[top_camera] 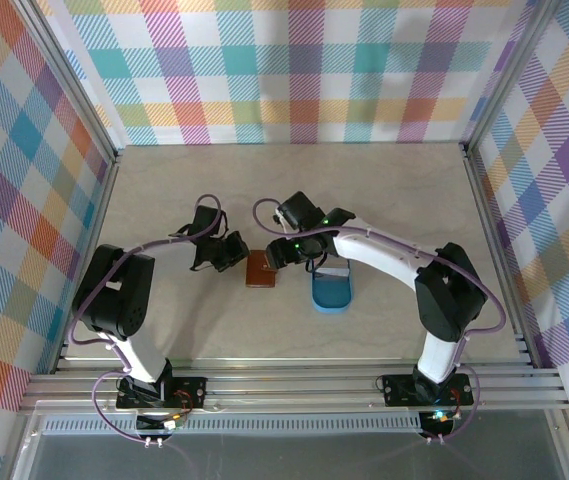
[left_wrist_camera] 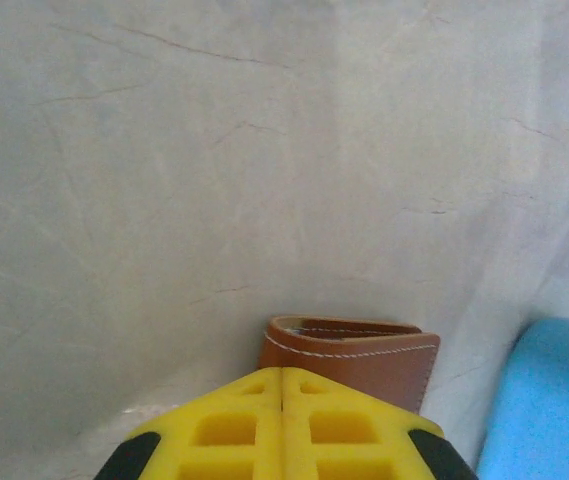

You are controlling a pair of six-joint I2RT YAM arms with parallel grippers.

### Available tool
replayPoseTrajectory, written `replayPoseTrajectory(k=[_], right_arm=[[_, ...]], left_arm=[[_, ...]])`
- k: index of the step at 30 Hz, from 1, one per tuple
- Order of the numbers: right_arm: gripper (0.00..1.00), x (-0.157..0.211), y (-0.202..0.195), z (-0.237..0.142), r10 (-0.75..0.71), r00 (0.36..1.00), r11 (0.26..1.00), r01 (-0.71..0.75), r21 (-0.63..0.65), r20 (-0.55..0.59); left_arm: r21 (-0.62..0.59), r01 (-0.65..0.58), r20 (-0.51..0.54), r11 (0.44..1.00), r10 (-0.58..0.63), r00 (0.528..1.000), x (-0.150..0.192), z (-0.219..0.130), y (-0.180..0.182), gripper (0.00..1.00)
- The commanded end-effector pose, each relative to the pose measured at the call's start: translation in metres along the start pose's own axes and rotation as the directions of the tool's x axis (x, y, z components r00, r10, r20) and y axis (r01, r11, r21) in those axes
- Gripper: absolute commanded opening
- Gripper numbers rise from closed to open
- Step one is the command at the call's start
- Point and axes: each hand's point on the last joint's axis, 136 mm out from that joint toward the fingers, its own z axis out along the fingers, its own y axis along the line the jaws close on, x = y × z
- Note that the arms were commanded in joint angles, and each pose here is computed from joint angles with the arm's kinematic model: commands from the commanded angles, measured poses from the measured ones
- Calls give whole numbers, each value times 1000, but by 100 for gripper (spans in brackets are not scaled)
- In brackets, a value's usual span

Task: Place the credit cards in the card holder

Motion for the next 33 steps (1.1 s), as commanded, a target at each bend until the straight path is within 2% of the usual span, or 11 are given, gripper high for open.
replayPoseTrajectory(k=[1,3,6,9,14,21,25,33], right_arm=[[64,1,1,-8,41,999,999,-41,-13,15],[58,2,11,-9,36,999,998,-34,-59,25],[58,1,22,-12,38,996,995,-30,-97,83],[60,4,27,-9,82,993,989,-72,-128,82],[60,8,22,4,103,994,993,-101,-62,39],[57,9,23,19,169,986,985,-169,-30,-8],[56,7,23,27,181,983,983,-182,-18,-21],[56,3,22,45,179,983,984,-179,6,-47]], left_arm=[[40,-28,-11,999,29,1000,5,-17,-12,9],[42,-28,-3,999,29,1000,13,-29,-11,20],[49,-29,18,998,28,999,26,-48,-5,42],[81,-21,26,997,19,999,39,-63,-2,50],[160,-66,21,985,63,998,54,-80,-9,62],[189,-70,44,979,63,997,59,-90,-4,75],[197,-59,27,979,54,998,62,-88,-2,87],[231,-16,3,973,16,1000,65,-79,-1,89]])
